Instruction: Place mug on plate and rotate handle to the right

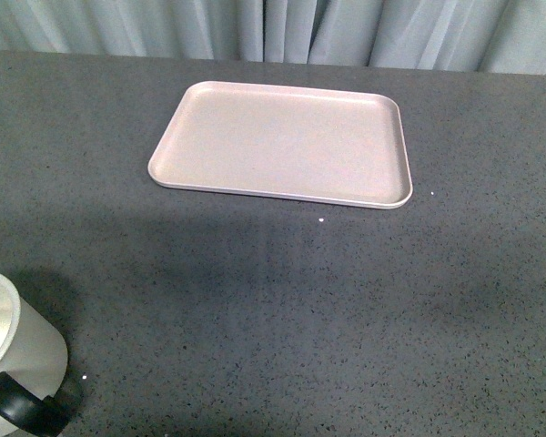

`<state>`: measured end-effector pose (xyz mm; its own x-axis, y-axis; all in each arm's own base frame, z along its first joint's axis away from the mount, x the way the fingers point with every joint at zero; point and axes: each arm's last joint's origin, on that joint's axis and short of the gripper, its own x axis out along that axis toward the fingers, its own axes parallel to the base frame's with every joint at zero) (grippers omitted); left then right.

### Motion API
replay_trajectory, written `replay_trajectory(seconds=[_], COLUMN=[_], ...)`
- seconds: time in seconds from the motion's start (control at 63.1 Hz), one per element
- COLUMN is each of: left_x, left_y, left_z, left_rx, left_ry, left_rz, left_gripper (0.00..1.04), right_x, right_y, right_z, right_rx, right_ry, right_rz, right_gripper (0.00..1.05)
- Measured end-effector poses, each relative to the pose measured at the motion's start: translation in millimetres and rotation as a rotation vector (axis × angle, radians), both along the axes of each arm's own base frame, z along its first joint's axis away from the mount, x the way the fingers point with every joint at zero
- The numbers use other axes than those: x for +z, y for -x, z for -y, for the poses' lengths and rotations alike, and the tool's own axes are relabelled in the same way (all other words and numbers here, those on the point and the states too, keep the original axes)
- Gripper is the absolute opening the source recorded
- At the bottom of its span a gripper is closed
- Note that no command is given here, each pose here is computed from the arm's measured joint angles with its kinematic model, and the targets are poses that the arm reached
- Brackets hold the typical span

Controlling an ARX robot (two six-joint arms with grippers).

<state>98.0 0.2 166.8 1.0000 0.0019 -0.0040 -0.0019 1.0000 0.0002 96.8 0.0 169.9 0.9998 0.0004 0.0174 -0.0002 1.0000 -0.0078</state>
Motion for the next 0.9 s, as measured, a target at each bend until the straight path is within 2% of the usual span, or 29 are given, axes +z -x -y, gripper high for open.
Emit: replay_trajectory(seconds=[0.444,0.476,0.507,0.539,0.603,0.729,0.904], left_x=[0,0,3,6,10,16,12], left_y=[0,0,-2,-5,-15,-40,-58], left_z=[0,0,0,-1,-2,-7,-9], left_rx=[0.000,0.006,0.016,0.028,0.028,0.015,-0.013], left_ry=[0.003,0.034,0.066,0.072,0.071,0.022,0.015], left_rz=[-0.006,-0.104,-0.297,-0.436,-0.617,-0.739,-0.804], left_gripper=[0.95,0.95,0.95,0.95,0.95,0.95,0.95], right_x=[0,0,0,0,0,0,0], right_y=[0,0,0,0,0,0,0], right_z=[0,0,0,0,0,0,0], right_rx=[0.000,0.000,-0.001,0.000,0.000,0.000,0.000], right_ry=[0.000,0.000,0.000,0.000,0.000,0.000,0.000], right_rz=[0.000,0.000,0.000,0.000,0.000,0.000,0.000], right_gripper=[0.95,0.95,0.95,0.95,0.95,0.95,0.95])
